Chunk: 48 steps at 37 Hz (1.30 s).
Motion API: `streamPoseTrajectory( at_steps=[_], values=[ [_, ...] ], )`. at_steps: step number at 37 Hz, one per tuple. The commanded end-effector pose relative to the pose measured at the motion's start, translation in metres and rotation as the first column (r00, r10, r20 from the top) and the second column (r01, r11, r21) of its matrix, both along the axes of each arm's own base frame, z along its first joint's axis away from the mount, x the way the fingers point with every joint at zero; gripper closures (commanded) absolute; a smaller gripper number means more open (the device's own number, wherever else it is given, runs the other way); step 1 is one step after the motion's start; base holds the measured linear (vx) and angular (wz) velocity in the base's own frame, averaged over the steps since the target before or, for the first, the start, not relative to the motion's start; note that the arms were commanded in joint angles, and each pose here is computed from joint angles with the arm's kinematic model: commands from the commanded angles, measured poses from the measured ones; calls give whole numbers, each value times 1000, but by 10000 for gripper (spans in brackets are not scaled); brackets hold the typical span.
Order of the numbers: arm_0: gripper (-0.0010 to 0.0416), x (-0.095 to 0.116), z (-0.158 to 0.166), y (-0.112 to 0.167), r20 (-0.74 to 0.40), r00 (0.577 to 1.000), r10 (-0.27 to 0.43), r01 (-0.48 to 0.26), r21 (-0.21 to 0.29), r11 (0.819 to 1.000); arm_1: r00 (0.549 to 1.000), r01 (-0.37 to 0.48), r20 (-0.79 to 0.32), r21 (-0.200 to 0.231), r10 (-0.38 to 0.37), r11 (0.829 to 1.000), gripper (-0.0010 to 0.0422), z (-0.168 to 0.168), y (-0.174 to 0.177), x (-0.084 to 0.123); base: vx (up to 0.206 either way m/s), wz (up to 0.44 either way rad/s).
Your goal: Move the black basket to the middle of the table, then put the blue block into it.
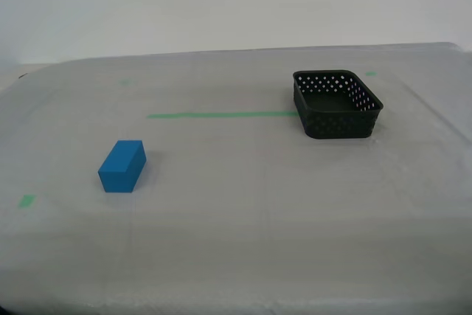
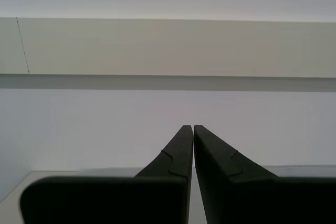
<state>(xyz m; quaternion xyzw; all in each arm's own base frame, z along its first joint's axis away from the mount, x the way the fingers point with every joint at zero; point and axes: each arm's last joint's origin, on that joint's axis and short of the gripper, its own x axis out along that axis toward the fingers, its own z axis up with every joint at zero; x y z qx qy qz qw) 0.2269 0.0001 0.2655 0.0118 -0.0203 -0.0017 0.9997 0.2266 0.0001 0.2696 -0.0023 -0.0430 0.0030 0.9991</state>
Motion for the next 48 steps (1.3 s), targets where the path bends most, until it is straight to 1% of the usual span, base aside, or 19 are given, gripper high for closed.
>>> streamPoseTrajectory(
  at_steps=[1,5,13,17,23,31,38,48],
  values=[
    [406,0,-1,0,-16,1000,1,-1,3,1000,1000,0,5,2,0,1000,412,1,0,0,0,0],
    [406,1,-1,0,-58,998,1,-1,3,1000,1000,-1,5,2,1,1000,412,1,0,0,0,0],
    [406,6,13,0,-124,992,1,-1,3,1000,1000,-1,5,2,1,1000,412,1,0,0,0,0],
    [406,7,20,0,-200,980,1,-1,3,1000,1000,-1,5,2,1,1000,412,1,0,0,0,0],
    [406,6,30,0,-328,945,2,-1,2,1000,1000,-1,5,2,1,1000,412,1,0,0,0,0],
    [406,3,45,0,-454,891,2,0,3,1000,1000,-1,5,2,1,1000,412,1,0,0,0,0],
    [406,1,57,0,-519,855,2,5,13,1000,1000,-1,5,1,1,1000,412,1,0,0,0,0],
    [406,1,68,0,-617,787,3,9,16,1000,1000,-1,5,2,1,1000,412,1,0,0,0,0]
  ],
)
